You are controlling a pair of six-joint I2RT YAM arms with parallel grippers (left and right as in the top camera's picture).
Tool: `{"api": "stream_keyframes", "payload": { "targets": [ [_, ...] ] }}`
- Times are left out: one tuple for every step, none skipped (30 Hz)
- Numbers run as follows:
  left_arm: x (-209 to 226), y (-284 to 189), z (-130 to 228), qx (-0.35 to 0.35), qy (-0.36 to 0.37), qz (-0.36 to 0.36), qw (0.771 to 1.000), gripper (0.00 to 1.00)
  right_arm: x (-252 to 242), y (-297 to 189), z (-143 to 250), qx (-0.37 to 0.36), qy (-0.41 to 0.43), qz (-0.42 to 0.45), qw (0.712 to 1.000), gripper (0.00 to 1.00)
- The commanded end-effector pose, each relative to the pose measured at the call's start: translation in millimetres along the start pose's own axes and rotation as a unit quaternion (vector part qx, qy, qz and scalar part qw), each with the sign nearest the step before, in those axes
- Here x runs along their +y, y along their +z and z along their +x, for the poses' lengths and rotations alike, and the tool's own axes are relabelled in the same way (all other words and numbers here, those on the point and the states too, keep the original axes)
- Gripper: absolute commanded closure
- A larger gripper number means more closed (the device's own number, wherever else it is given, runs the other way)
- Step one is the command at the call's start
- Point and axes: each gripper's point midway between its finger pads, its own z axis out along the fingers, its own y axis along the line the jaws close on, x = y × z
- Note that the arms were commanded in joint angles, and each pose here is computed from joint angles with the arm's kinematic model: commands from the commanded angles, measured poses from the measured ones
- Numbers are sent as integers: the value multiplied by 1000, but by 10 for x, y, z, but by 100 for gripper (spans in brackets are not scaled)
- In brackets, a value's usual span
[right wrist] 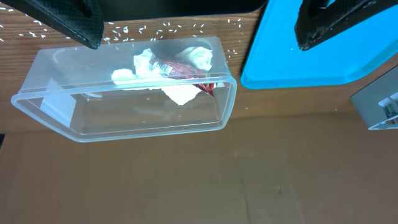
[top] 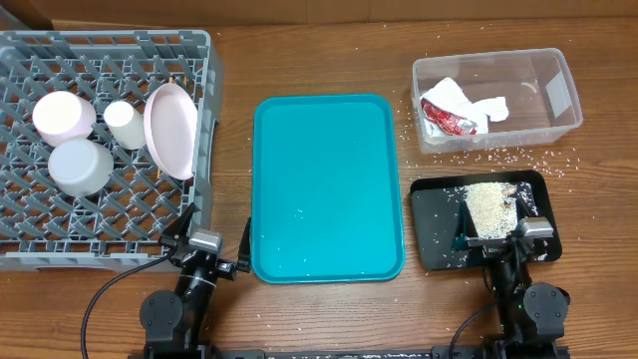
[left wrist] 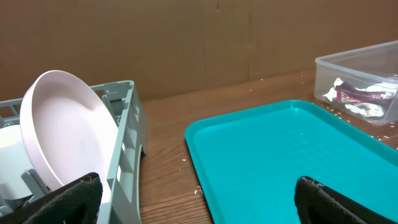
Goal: Sort waste into correct bins and load items into the dishwasher
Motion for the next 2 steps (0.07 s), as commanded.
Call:
{"api": "stream_keyframes", "payload": {
  "targets": [
    [1,-2,-5,-3,4,-2,1000,0,-6,0,11,-4,-2,2,1000,0],
    [0,-2,-5,-3,4,-2,1000,0,-6,0,11,-4,-2,2,1000,0]
  ]
}}
